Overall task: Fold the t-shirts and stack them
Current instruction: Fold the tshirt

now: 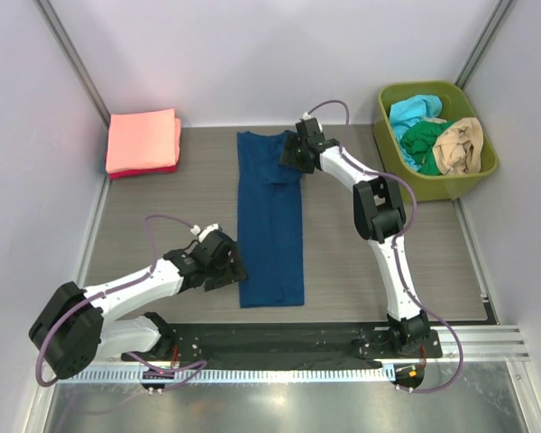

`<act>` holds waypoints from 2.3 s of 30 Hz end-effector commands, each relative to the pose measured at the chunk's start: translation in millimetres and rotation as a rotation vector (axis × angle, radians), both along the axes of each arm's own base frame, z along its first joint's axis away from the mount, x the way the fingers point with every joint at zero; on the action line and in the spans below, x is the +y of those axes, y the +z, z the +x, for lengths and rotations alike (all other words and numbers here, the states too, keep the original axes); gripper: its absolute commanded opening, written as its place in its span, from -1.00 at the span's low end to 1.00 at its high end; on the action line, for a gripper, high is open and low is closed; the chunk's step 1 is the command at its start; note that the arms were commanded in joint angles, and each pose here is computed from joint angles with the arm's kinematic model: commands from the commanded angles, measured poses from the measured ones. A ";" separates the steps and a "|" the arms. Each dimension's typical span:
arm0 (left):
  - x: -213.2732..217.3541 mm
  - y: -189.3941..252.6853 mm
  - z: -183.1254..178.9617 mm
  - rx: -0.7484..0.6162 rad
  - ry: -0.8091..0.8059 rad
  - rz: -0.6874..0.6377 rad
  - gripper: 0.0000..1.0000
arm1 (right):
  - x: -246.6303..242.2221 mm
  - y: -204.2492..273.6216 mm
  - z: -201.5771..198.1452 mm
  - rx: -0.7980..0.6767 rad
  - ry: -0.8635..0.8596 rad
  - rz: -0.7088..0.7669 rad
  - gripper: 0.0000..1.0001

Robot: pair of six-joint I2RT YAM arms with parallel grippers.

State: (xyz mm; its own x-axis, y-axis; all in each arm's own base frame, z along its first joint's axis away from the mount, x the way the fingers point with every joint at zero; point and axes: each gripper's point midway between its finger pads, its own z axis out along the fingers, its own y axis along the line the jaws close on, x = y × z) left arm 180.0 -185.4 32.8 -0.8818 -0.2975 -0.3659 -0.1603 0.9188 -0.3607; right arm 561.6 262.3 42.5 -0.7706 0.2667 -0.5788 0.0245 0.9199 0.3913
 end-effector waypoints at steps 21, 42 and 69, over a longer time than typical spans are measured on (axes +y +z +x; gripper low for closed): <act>-10.9 11.4 -30.9 -0.014 -0.011 -0.240 0.41 | -67.2 37.4 -179.5 0.121 0.035 -0.040 0.75; -27.0 -5.5 -37.4 -0.049 -0.023 -0.293 0.40 | -33.0 -24.4 -415.5 0.317 0.173 0.174 0.51; -5.6 -20.6 -66.4 0.052 0.031 -0.181 -0.73 | -61.8 -38.3 -437.5 0.314 0.125 0.133 -0.98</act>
State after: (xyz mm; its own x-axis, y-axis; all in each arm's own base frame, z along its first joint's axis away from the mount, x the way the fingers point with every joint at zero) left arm 133.3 -229.0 24.7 -0.8958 -0.3547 -0.2679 -0.1212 0.7748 -0.6205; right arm 135.6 221.1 17.5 -0.9334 0.2186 -0.2845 0.0209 0.8247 0.5651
